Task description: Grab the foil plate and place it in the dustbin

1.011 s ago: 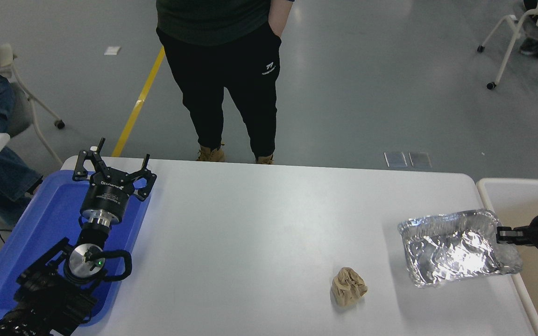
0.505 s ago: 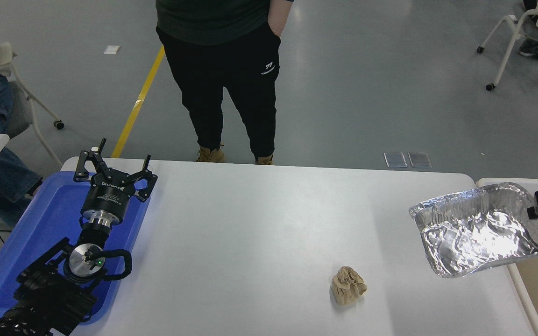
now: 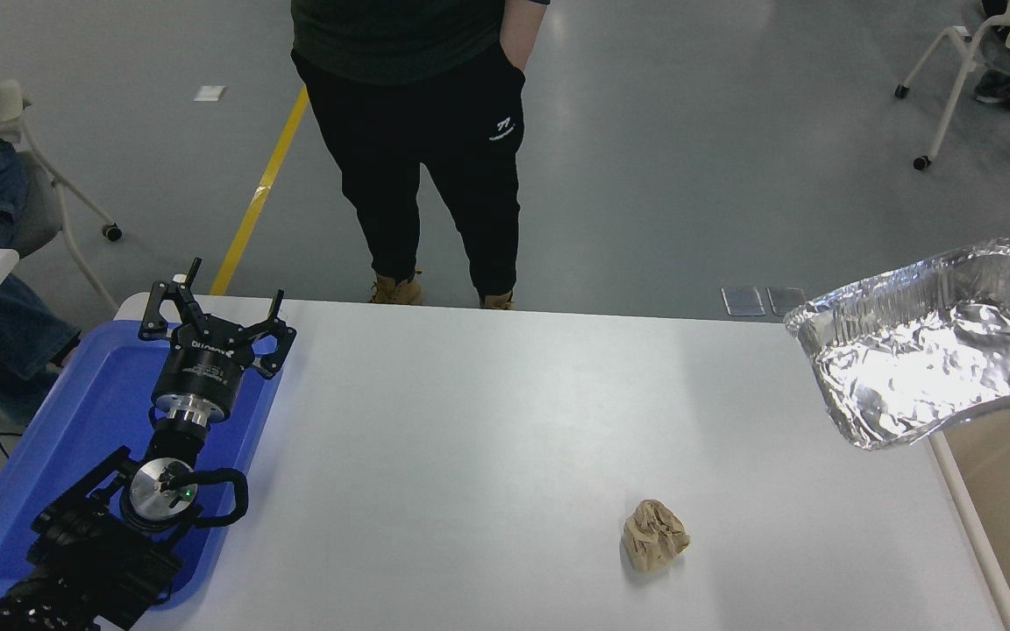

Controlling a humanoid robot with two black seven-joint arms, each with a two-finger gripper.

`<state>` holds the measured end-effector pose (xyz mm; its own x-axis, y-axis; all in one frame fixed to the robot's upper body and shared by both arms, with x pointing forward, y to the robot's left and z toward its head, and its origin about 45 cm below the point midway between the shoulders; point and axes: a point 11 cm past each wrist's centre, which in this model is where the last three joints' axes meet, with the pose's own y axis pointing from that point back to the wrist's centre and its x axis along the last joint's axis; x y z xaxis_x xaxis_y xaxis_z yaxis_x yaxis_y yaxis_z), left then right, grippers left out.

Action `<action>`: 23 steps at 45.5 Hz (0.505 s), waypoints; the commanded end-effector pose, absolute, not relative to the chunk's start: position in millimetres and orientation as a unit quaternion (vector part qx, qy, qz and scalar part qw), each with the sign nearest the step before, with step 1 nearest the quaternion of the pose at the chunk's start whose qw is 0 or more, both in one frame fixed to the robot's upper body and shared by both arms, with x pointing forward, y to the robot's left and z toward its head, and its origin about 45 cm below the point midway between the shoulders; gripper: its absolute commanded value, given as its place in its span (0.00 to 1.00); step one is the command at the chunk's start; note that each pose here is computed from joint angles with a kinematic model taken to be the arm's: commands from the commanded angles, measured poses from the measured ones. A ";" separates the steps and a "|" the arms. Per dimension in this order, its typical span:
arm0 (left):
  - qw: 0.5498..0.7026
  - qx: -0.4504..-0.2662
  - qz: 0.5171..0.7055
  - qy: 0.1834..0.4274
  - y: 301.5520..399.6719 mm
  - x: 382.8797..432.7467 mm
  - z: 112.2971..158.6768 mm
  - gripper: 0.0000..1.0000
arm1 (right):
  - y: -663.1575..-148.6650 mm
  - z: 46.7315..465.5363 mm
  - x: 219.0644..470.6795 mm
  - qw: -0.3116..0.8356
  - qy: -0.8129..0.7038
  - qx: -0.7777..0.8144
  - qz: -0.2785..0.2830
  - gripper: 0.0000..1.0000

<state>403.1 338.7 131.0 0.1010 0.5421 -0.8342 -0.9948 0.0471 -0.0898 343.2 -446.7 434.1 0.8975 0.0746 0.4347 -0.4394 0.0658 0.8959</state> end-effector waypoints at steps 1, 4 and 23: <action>0.650 -0.357 0.591 0.317 338.7 403.0 130.9 1.00 | -441.9 462.5 345.2 0.719 -0.153 0.647 0.204 0.00; 0.650 -0.357 0.591 0.317 338.7 403.0 130.9 1.00 | -443.2 464.9 344.1 0.720 -0.155 0.645 0.204 0.00; 0.650 -0.357 0.591 0.317 338.7 403.0 130.9 1.00 | -459.3 467.9 337.3 0.733 -0.163 0.630 0.198 0.00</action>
